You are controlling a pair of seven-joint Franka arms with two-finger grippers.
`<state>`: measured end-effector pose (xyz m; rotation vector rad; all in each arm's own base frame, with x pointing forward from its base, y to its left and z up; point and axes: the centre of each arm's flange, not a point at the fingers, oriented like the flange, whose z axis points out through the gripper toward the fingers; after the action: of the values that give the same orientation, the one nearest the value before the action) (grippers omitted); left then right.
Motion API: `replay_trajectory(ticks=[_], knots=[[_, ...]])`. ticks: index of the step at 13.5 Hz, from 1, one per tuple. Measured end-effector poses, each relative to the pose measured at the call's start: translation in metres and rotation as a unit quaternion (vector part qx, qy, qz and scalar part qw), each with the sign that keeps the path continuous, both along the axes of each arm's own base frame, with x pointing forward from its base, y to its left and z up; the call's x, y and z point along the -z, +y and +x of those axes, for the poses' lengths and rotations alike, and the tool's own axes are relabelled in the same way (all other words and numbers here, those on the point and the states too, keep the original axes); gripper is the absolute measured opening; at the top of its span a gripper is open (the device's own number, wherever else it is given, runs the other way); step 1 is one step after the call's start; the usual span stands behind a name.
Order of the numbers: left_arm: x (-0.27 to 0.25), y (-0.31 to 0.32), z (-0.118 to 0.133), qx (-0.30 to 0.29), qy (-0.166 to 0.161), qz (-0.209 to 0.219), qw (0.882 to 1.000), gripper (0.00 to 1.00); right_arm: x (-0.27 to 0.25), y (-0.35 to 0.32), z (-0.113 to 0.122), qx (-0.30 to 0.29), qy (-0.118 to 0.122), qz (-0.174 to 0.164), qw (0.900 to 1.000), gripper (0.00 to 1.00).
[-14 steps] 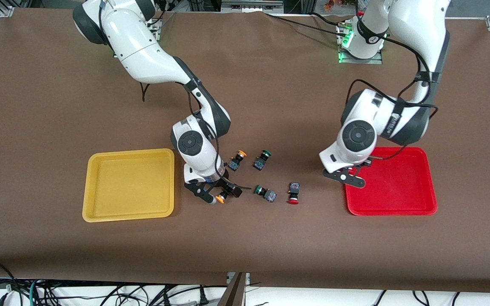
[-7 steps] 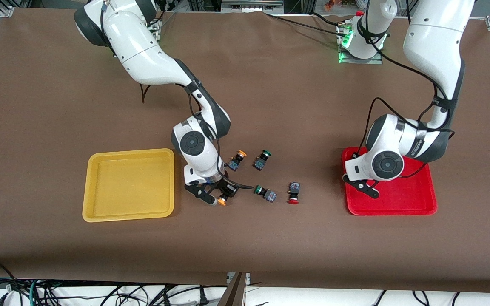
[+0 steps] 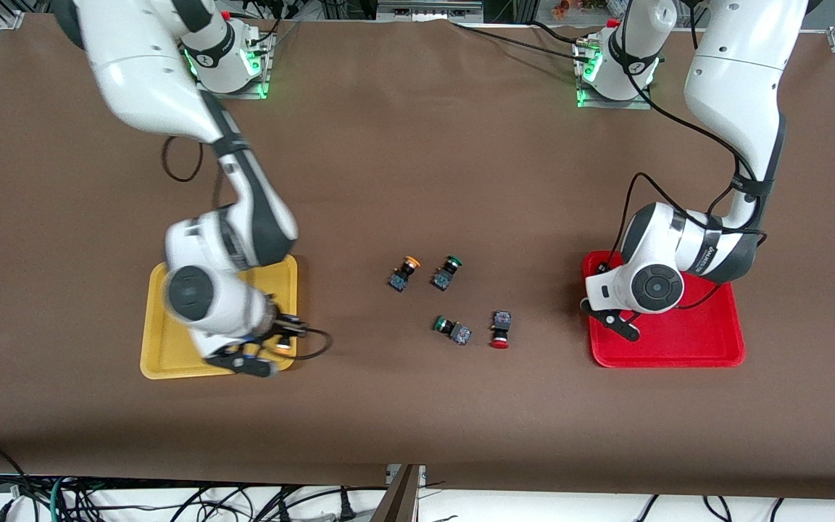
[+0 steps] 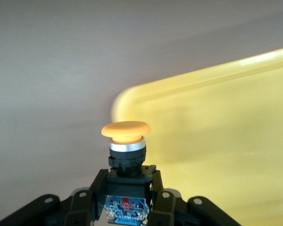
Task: Place red and yellow buttons in trays
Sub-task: 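Carry the yellow button to the yellow tray while the left gripper carries red, then release the yellow button in the yellow tray while the left gripper grasps red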
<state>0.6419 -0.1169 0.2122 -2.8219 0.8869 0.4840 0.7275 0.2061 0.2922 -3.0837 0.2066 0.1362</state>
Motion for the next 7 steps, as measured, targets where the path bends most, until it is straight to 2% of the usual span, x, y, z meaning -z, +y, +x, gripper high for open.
replay_trajectory(ticks=[2, 5, 7], knots=[[-0.029, -0.021, 0.008, 0.007, -0.026, -0.019, 0.999, 1.00, 0.016, -0.053, 0.002, -0.032, 0.033, 0.000, 0.999, 0.41], [-0.095, -0.092, 0.017, -0.013, -0.079, -0.084, 0.993, 1.00, 0.064, -0.117, -0.006, -0.055, 0.068, 0.006, 0.996, 0.41], [-0.106, -0.135, 0.017, -0.017, -0.094, -0.105, 0.990, 1.00, 0.091, -0.141, -0.015, -0.063, 0.079, 0.008, 0.995, 0.41]])
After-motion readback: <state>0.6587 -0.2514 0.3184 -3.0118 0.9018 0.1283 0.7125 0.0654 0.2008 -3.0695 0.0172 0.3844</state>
